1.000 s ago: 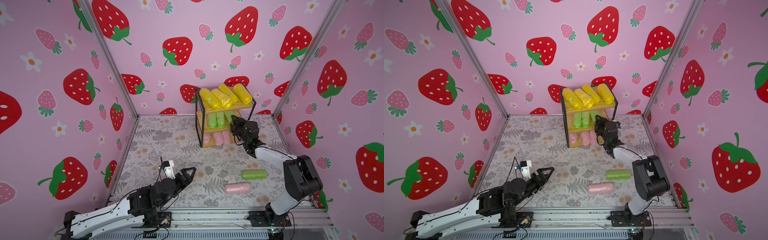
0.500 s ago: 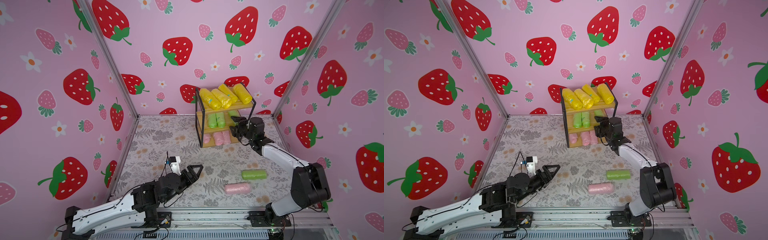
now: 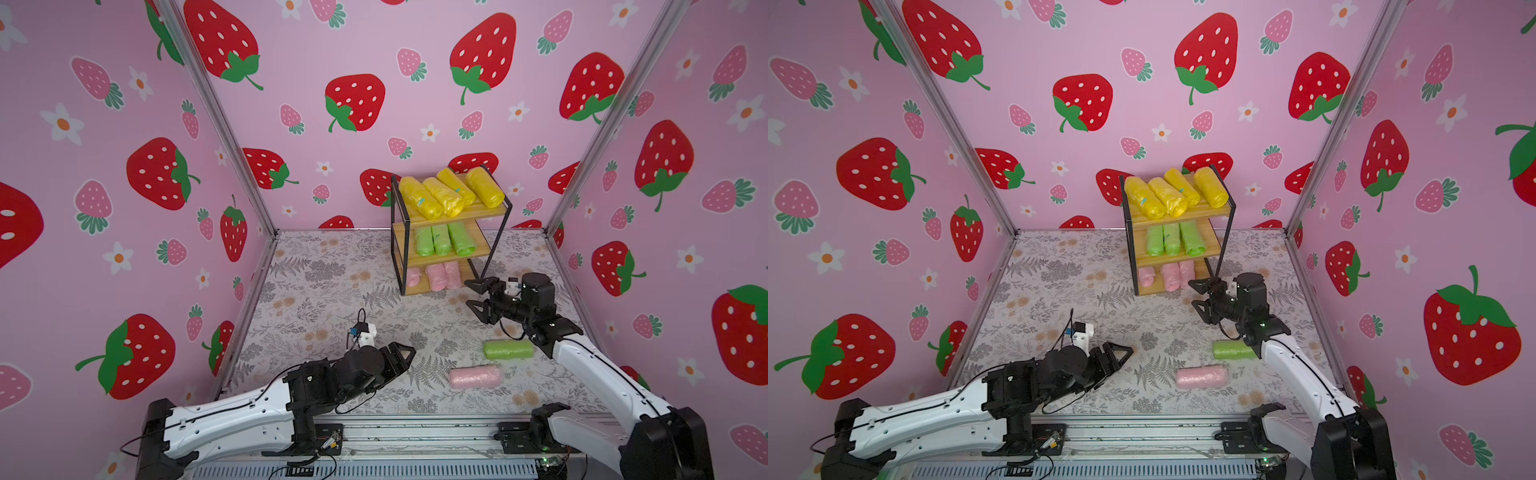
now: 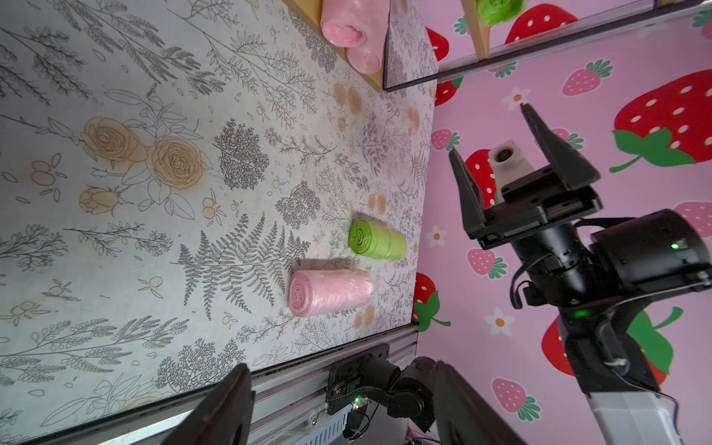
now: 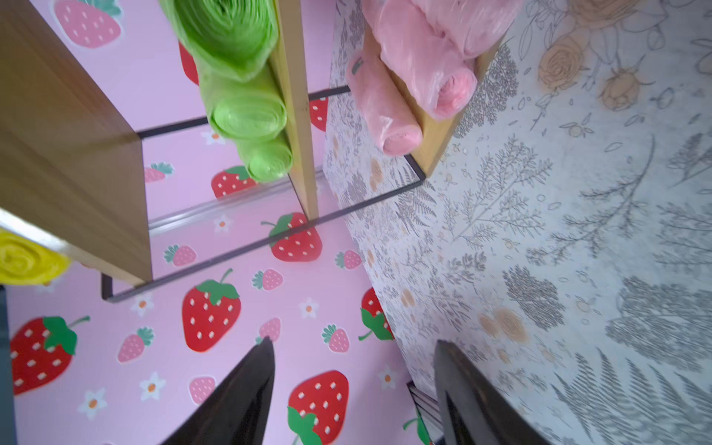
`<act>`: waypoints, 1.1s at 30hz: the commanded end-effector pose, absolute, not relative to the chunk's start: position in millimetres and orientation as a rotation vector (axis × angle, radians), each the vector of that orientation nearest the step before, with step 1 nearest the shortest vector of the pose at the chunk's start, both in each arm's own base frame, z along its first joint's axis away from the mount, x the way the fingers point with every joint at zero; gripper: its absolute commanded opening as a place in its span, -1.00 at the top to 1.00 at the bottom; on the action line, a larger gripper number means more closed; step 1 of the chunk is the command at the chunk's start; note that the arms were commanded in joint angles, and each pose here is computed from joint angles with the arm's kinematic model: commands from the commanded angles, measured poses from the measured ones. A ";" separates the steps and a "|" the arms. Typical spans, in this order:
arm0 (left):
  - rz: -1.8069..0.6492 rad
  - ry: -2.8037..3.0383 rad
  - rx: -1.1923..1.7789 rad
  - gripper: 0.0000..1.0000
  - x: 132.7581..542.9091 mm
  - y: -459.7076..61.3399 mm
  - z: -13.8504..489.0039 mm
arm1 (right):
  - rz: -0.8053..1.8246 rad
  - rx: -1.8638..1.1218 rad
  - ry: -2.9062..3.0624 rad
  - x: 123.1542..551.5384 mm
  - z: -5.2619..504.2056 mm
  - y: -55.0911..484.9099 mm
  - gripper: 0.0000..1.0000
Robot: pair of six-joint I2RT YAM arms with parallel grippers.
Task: Sort the rolls of trash bags by color and place them on the shelf
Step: Place the roll of trash bags on the shelf, then pick up the roll of trash bags from the center of the board.
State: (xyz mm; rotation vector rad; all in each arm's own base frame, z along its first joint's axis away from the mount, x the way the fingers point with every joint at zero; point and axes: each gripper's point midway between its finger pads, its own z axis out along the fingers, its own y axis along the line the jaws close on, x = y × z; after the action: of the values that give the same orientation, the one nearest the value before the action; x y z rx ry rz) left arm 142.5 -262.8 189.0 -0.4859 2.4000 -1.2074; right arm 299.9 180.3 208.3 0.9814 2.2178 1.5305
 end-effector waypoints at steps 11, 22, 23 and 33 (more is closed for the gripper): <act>-1.281 2.404 -0.469 -0.52 130.4 -286.6 205.9 | 0.581 -0.524 2.445 221.1 227.2 128.6 -0.63; -1.260 2.432 -0.474 -0.49 121.1 -287.6 199.2 | 0.049 -1.318 2.433 182.8 116.5 121.4 -0.99; -1.261 2.425 -0.482 -0.50 121.6 -285.2 198.9 | -0.064 -1.430 2.415 178.9 104.1 113.1 -0.99; -1.281 2.383 -0.528 -0.49 121.1 -263.2 197.8 | -0.058 -1.803 2.354 134.7 61.2 111.3 -0.96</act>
State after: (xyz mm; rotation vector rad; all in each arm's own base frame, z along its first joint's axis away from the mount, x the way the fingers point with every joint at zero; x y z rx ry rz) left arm 119.2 -272.5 208.0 -0.5048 2.3854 -1.3286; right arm 151.3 114.0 71.7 -1.6632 2.3872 -0.0777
